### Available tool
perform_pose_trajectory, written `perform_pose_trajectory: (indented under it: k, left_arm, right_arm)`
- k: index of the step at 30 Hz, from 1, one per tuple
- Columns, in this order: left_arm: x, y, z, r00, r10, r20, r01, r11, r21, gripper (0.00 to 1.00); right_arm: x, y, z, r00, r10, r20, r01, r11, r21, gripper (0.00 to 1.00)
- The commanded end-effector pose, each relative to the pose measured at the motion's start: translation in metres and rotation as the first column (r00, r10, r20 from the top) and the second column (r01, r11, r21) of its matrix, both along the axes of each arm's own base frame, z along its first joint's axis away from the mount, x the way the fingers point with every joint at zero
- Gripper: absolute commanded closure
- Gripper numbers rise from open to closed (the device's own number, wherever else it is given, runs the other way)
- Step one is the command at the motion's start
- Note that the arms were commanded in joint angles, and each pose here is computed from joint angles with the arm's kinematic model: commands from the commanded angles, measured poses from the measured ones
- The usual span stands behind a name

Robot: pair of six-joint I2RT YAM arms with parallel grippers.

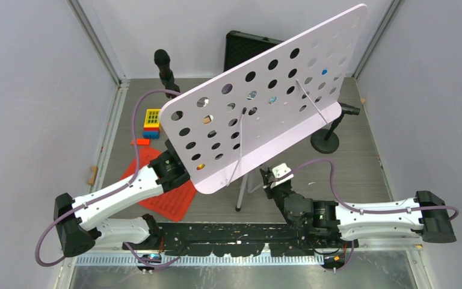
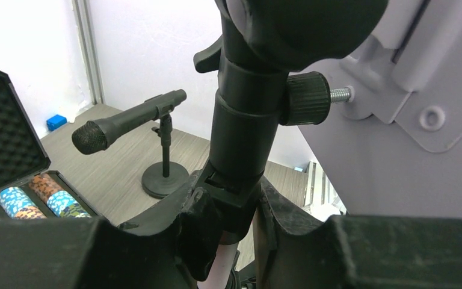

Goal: Pack up the instrument practice props
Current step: Close the music stand at the center of the board.

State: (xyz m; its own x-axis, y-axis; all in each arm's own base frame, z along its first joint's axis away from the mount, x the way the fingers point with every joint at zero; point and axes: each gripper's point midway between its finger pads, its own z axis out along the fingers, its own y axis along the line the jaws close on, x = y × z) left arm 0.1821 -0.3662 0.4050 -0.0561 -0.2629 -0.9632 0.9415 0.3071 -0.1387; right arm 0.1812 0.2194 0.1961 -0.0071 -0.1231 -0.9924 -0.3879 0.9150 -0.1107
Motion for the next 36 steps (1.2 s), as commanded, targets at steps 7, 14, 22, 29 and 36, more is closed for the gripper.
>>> perform_pose_trajectory:
  k: [7, 14, 22, 29, 36]
  left_arm:
    - [-0.002, 0.014, 0.047, 0.999, 0.027, 0.031, -0.023, 0.993, -0.118, 1.0]
    - [-0.004, 0.018, 0.055, 0.999, 0.027, 0.044, -0.022, 0.991, -0.13, 1.0]
    - [-0.008, 0.022, 0.058, 0.999, 0.022, 0.049, -0.015, 0.99, -0.138, 1.0]
    - [-0.009, 0.021, 0.052, 0.999, 0.01, 0.034, -0.005, 0.991, -0.134, 1.0]
    - [-0.002, 0.023, 0.025, 0.998, 0.054, 0.032, -0.051, 0.996, -0.067, 1.0]
  right_arm:
    - [0.001, 0.013, 0.054, 1.0, -0.009, -0.004, 0.01, 0.961, 0.278, 1.0]
    - [0.0, 0.018, 0.084, 1.0, 0.009, 0.022, -0.018, 0.912, 0.409, 1.0]
    - [0.0, 0.017, 0.122, 0.996, 0.016, 0.088, -0.058, 0.861, 0.505, 1.0]
    - [0.001, 0.026, 0.132, 0.99, 0.04, 0.136, -0.107, 0.839, 0.533, 1.0]
    - [-0.001, 0.037, 0.104, 0.99, 0.092, 0.102, -0.126, 0.904, 0.408, 0.72]
